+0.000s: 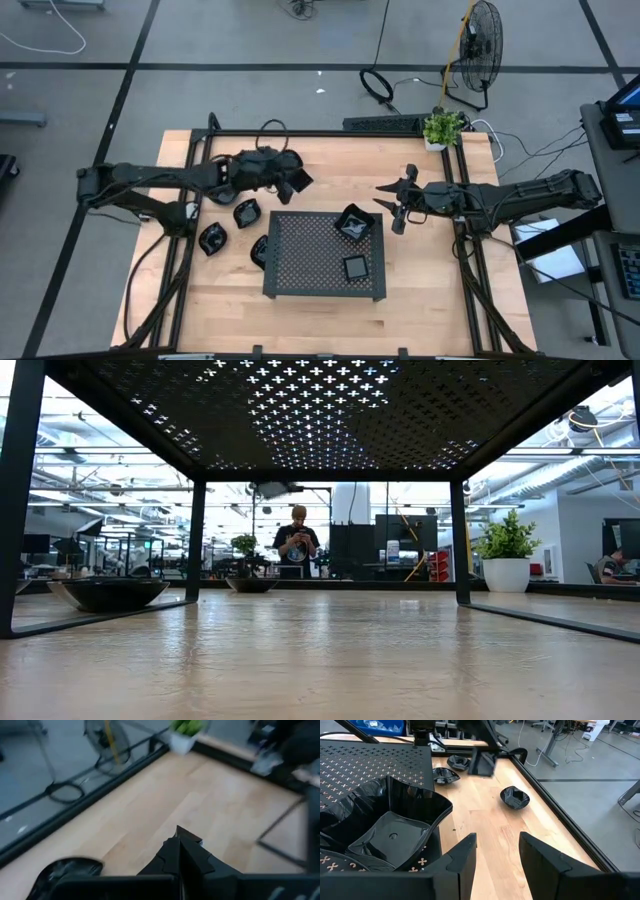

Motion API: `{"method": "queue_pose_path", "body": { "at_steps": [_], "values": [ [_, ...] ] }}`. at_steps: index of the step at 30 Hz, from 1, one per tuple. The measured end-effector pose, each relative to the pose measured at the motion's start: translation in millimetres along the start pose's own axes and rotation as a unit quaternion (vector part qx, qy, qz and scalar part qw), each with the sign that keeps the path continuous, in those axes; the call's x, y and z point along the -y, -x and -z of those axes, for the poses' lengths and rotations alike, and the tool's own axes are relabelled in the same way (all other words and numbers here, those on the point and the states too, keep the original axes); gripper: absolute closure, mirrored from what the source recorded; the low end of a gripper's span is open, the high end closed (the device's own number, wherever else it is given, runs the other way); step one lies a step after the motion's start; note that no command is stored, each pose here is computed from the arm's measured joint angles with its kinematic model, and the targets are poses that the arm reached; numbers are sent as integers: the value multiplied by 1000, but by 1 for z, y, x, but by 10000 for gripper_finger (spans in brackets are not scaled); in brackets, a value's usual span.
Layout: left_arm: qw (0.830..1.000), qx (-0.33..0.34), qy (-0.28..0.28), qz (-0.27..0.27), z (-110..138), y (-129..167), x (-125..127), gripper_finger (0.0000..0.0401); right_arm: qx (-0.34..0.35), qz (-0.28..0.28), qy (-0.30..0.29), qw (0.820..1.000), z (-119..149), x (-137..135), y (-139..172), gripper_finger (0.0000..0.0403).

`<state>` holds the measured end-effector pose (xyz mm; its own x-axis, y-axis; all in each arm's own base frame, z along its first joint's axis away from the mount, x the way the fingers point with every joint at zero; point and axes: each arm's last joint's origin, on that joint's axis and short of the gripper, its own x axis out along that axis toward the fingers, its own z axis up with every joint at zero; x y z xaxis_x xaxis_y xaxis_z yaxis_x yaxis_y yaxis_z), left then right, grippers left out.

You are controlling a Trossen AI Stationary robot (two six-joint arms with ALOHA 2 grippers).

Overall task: Pick & Place Mini shaped plates
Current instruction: Stack the black square plate on top of the black square plates on the shelf

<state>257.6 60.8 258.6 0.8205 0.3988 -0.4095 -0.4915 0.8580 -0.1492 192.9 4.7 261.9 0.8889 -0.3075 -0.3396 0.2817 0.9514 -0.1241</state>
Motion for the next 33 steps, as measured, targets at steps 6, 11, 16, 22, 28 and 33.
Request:
{"method": "queue_pose_path", "body": {
  "at_steps": [6, 11, 16, 22, 28, 33],
  "values": [
    [997, 64, -11, 48, -13, 36, 22, 400, 0, 0, 0, 1000, 0, 0, 0, 266],
    [986, 119, -10, 118, -24, 60, 45, 401, 0, 0, 0, 1000, 0, 0, 0, 266],
    [973, 116, -29, 197, -45, 73, 75, 401, 5, 1, -2, 1000, -1, 0, 0, 266],
    [951, 79, -96, 283, -66, 67, 127, 401, 21, 1, -7, 1000, -4, 0, 0, 266],
    [937, 45, -146, 315, -65, 35, 179, 401, 24, 2, 7, 1000, -5, 0, 0, 266],
    [936, 19, -166, 309, -50, 1, 201, 401, 28, 2, 11, 1000, -6, 1, 1, 266]
  ]
}}
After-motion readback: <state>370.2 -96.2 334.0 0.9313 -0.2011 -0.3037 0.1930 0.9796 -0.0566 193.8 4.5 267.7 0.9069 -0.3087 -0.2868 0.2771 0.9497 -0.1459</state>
